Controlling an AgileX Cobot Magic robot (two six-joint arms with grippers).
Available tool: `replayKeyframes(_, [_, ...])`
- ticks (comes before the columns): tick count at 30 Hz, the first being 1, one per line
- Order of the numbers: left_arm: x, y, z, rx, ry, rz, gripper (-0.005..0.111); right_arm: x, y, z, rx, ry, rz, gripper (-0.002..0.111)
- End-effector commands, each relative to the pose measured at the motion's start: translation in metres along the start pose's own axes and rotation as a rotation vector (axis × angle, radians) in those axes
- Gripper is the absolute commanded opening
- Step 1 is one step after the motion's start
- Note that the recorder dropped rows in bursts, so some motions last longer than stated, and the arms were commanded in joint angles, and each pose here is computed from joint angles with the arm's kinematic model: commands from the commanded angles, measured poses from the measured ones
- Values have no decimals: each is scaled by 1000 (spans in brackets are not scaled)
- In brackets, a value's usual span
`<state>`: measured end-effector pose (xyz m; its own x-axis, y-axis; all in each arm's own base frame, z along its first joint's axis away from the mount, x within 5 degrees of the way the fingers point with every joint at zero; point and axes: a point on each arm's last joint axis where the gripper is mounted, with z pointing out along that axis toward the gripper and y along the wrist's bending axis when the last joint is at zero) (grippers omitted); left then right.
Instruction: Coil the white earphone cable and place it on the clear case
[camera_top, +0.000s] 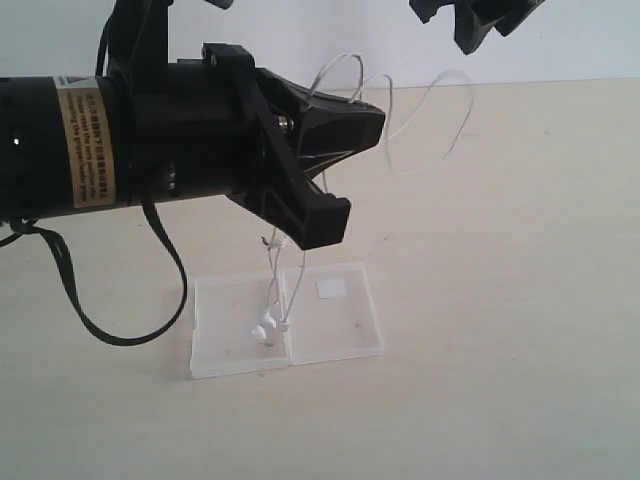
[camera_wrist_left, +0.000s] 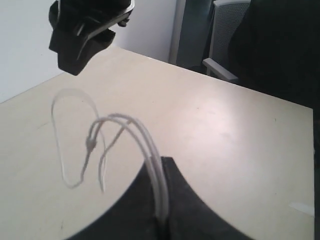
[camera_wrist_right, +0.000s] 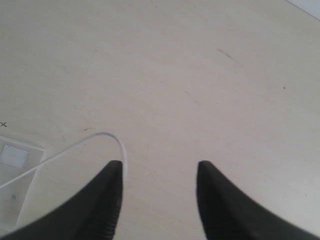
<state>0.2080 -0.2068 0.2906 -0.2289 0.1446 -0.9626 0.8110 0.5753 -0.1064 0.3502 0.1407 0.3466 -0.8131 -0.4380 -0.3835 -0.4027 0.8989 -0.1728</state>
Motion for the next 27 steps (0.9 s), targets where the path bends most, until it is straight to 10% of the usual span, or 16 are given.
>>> replayKeyframes(1, [-3, 1, -2, -18, -5, 2, 0, 1, -4, -7, 32, -22, -10, 68])
replayKeyframes(9, [-1, 4, -3, -57, 24, 14, 0, 6, -12, -48, 63, -160, 12, 67])
replayKeyframes(16, [-21, 1, -29, -106, -38, 42, 0, 56, 13, -91, -147, -680, -144, 64])
replayKeyframes(27, [-34, 1, -51, -172, -77, 31, 0, 147, 71, -64, -613, -919, -438, 65])
